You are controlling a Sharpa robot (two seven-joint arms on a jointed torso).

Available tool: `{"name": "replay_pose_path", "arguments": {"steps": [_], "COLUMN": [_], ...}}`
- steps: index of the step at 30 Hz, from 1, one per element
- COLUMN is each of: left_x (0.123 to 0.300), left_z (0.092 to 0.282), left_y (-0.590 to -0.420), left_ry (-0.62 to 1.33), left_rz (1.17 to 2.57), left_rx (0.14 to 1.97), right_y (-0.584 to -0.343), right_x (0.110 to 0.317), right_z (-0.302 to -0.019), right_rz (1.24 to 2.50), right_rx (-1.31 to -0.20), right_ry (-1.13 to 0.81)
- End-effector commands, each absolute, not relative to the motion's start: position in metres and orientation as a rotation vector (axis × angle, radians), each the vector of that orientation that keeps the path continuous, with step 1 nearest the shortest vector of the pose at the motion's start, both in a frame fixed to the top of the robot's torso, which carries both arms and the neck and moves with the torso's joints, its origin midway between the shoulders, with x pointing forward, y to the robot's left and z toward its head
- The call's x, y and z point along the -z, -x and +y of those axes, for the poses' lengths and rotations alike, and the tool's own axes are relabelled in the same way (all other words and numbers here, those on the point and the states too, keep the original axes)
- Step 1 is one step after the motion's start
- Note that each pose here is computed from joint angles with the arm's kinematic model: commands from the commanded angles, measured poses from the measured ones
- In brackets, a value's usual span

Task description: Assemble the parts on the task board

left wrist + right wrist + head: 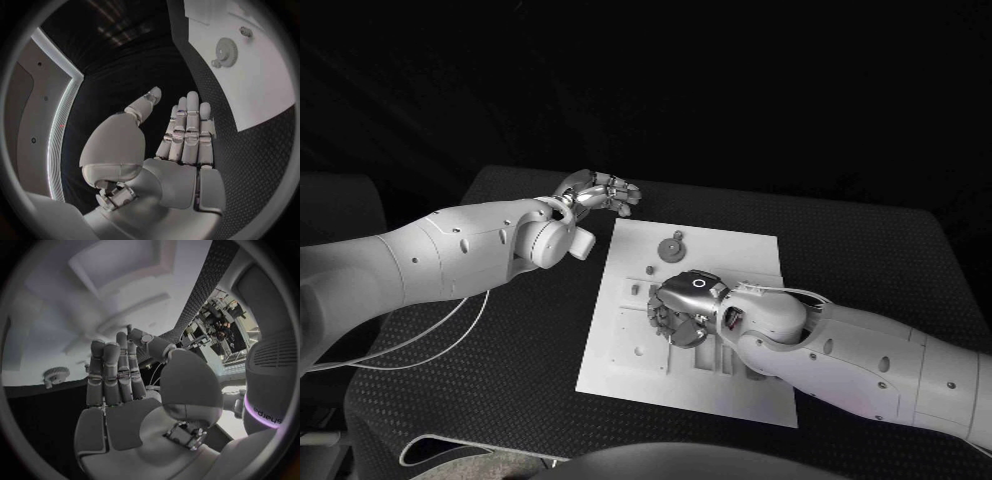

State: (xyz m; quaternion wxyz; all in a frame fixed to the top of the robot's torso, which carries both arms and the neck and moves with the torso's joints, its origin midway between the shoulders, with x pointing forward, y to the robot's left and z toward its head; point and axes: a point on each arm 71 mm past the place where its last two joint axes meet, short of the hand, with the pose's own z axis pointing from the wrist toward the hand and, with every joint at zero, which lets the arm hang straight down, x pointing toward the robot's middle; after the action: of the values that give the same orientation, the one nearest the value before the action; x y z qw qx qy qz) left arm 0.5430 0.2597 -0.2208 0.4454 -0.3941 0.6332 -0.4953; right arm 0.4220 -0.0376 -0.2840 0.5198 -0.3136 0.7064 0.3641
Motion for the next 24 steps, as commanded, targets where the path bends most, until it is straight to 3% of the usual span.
{"name": "replay_pose_path", "arguments": {"steps": [1, 24], "left_x": [0.2195, 0.2195], "left_z": [0.2578, 0.2585], "left_y": [-0.5431, -0.5427], "left_ry": [0.976, 0.977], "left_rz": [1.568, 1.568], "left_rx": [1.246, 1.244], "right_y": [-0.4223, -0.4148], "right_x": [0.2869, 0.2922], "right_z": [-0.0391, -0.0317], "right_rz": [1.707, 1.722], "right_rx": [-0.833, -0.839], "right_ry": [0.784, 0.821]}}
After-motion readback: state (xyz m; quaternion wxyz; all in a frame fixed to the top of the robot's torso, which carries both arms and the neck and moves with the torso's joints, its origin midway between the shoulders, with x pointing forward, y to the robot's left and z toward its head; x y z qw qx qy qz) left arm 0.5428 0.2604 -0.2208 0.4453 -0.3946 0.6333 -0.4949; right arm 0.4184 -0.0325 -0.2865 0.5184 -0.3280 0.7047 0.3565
